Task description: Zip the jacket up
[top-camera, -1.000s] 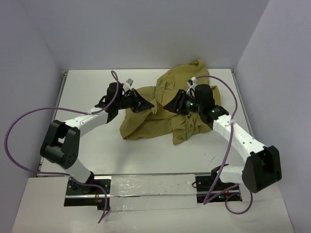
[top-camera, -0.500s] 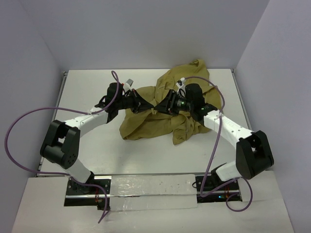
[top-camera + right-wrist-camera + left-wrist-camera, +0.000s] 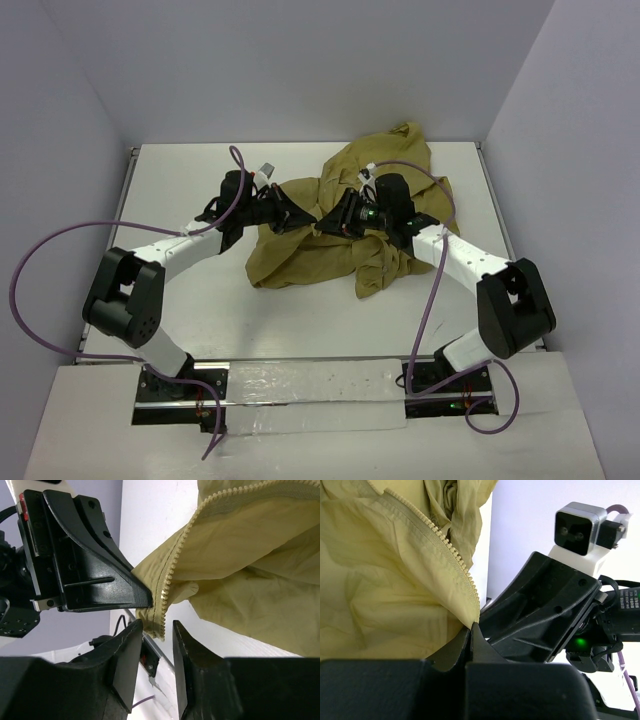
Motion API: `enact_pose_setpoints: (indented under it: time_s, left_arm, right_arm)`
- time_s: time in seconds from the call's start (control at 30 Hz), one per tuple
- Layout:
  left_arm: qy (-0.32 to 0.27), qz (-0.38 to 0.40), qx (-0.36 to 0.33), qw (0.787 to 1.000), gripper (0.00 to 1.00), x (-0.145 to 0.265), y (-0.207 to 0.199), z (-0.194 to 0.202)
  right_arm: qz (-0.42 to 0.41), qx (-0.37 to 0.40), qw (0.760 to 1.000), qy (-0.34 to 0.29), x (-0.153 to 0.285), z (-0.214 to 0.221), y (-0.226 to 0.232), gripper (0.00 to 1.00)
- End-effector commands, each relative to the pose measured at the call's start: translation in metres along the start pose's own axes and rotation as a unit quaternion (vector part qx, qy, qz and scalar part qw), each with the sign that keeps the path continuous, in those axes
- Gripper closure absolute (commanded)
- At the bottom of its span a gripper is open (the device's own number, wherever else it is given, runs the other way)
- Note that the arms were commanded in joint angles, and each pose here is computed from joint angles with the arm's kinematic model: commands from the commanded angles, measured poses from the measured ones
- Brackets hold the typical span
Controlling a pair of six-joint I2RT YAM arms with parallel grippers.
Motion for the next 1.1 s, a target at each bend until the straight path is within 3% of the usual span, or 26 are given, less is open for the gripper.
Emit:
enact_pose_setpoints:
  time_s: [0.0,0.17,0.23,0.27,0.3,0.33,0.37,0.4,0.43,0.6,0.73,1.07]
  left_arm:
    - [-0.019,0.025,-0.034,0.999,1.00,0.008,-0.022,-0.009]
    - [-0.018,0.014,-0.040,0.999,1.00,0.010,-0.020,-0.008]
    - [-0.021,0.009,-0.043,0.999,0.96,0.011,-0.020,-0.008]
    - [-0.023,0.006,-0.048,0.999,0.89,0.011,-0.020,-0.008]
    - [-0.024,0.002,-0.054,0.998,0.78,0.012,-0.020,-0.009]
    - [-0.025,-0.004,-0.062,0.998,0.56,0.014,-0.020,-0.011]
    - [-0.020,-0.013,-0.064,0.998,0.22,0.016,-0.019,-0.010]
    - [-0.018,-0.020,-0.069,0.997,0.06,0.018,-0.020,-0.012]
    - [-0.013,-0.032,-0.077,0.996,0.02,0.022,-0.019,-0.013]
    - [-0.018,-0.062,-0.130,0.989,0.01,0.039,-0.027,-0.020]
    - [-0.011,-0.059,-0.133,0.989,0.02,0.045,-0.028,-0.015]
    - [0.014,0.090,-0.069,0.993,0.28,0.056,-0.037,0.012]
  right_arm:
    - [-0.040,0.026,0.999,-0.011,0.000,-0.005,0.019,0.73]
    - [-0.038,0.028,0.999,-0.023,0.005,-0.004,0.021,0.95]
    - [-0.037,0.029,0.999,-0.024,0.007,-0.004,0.022,1.00]
    - [-0.037,0.030,0.999,-0.025,0.007,-0.004,0.022,1.00]
    - [-0.036,0.030,0.999,-0.025,0.008,-0.004,0.023,1.00]
    - [-0.036,0.031,0.999,-0.025,0.009,-0.004,0.024,1.00]
    - [-0.035,0.033,0.998,-0.027,0.011,-0.004,0.025,1.00]
    - [-0.032,0.035,0.998,-0.029,0.013,-0.004,0.026,1.00]
    - [-0.027,0.037,0.998,-0.032,0.015,-0.004,0.028,1.00]
    - [0.003,0.040,0.998,-0.039,0.032,-0.007,0.031,1.00]
    - [0.025,0.050,0.998,-0.043,0.042,-0.007,0.033,1.00]
    - [0.034,0.048,0.997,-0.040,0.046,-0.004,0.031,1.00]
Point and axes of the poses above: each gripper's point midway between its finger pads, its own x axis back along the fingers, its own y axis along the line the jaws close on, z = x × y, the point moved 10 cm from there along x, back along the fingers, and after that the axes turned 7 degrees about -x, right-handed, at the moved point
